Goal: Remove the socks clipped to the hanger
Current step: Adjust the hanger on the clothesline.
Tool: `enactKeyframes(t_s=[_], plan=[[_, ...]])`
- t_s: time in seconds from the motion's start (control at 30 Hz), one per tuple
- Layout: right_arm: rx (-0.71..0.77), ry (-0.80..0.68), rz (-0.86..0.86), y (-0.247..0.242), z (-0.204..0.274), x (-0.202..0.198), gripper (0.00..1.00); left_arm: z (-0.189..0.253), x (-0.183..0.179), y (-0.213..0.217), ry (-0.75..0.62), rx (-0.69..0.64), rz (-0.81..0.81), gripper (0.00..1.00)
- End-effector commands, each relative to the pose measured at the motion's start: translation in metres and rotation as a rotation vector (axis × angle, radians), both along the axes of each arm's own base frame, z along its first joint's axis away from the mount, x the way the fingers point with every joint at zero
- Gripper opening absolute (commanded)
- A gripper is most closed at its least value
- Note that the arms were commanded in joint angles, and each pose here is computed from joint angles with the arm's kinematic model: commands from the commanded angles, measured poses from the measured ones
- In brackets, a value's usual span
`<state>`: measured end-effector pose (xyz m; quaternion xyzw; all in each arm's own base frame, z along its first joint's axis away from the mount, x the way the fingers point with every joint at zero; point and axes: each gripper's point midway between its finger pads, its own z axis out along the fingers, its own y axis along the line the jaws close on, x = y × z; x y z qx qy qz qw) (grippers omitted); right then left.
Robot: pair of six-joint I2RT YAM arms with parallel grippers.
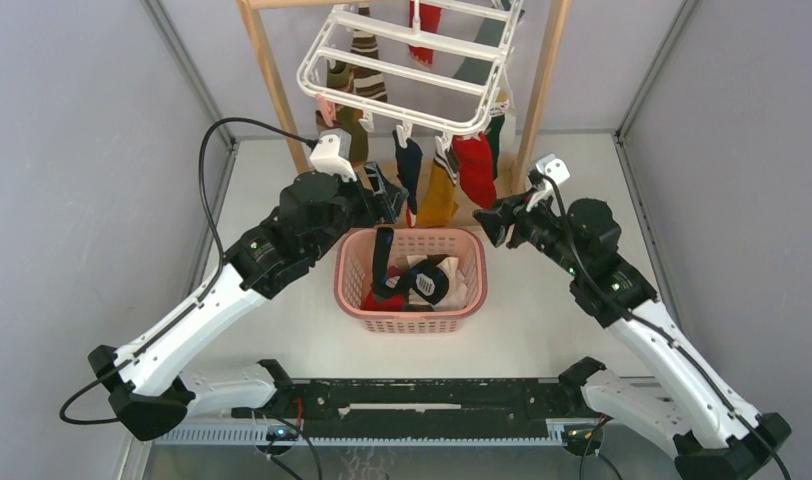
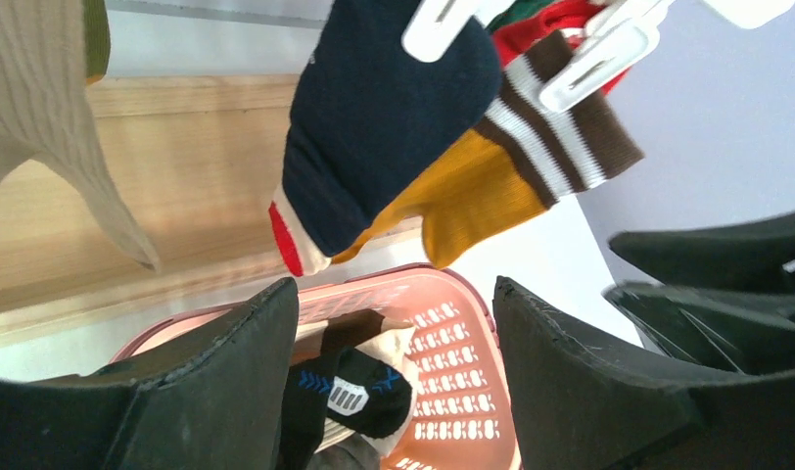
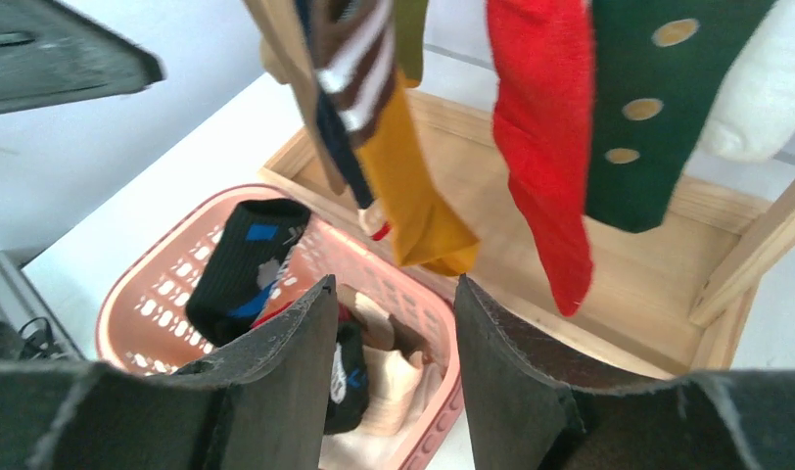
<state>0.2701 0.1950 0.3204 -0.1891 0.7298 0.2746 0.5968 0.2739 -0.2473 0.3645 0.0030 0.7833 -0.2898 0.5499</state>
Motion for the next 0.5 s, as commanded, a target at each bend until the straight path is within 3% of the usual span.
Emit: enactKeyframes(t_s=[0.0,0.17,0.47], plan=[[0.025,-0.049,0.040,0.004,0.011,-0.018,0.56,0.000,0.003,0.008,-0.020,0.019,0.014,0.77],[0.007,-0.091,0.061,0.018,0.010,0.001,0.57,-0.001,0.004,0.008,-0.017,0.020,0.010,0.77],[0.052,-0.133,0.098,0.037,0.005,0.072,0.57,-0.007,0.003,0.009,-0.007,0.031,0.004,0.77]])
